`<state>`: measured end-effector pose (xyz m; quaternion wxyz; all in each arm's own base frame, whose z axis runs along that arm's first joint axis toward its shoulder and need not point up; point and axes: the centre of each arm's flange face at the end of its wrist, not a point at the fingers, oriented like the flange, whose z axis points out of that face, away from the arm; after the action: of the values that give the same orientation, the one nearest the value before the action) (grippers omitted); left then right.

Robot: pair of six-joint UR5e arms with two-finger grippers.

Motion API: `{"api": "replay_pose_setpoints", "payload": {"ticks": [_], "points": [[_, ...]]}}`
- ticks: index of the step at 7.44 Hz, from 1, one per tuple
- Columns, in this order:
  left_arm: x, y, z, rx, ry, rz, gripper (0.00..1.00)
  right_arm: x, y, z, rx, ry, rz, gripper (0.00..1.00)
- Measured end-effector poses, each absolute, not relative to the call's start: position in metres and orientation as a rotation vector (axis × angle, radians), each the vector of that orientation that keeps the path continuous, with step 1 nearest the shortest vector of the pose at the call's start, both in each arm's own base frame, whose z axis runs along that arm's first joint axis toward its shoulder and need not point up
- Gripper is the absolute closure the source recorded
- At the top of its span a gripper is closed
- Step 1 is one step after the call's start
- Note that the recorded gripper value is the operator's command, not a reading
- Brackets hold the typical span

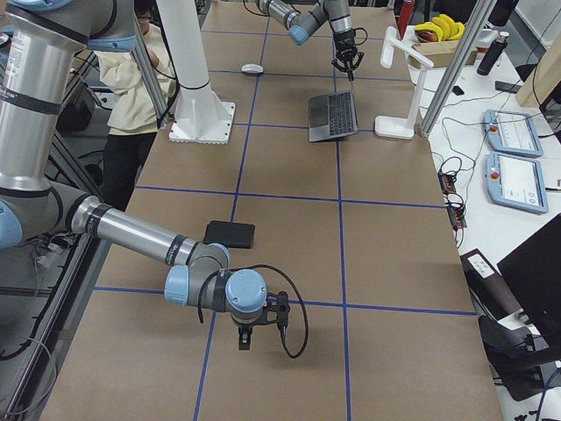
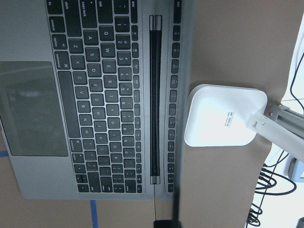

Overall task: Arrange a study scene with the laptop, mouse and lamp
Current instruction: 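Drag the open laptop with the left gripper toward the white lamp, then release the laptop and withdraw the left gripper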

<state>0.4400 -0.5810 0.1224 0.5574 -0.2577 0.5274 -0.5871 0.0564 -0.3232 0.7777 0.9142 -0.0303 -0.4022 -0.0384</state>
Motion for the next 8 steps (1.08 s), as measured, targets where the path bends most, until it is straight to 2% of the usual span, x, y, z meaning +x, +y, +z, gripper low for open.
{"api": "replay_pose_setpoints", "payload": {"ticks": [2,3,5,8], "points": [[0.437,-0.576,0.128,-0.555,1.253,-1.325,0.41,0.056,-0.321,0.781,-0.070,-0.830,-0.076,0.00],[0.436,-0.576,0.130,-0.533,1.256,-1.308,0.00,0.056,-0.320,0.783,-0.074,-0.832,-0.074,0.00],[0.406,-0.563,0.139,-0.453,1.279,-1.213,0.00,0.056,-0.320,0.785,-0.078,-0.831,-0.071,0.00],[0.295,-0.530,0.163,-0.276,1.201,-0.956,0.00,0.054,-0.337,0.771,-0.073,-0.860,-0.019,0.00]]}}
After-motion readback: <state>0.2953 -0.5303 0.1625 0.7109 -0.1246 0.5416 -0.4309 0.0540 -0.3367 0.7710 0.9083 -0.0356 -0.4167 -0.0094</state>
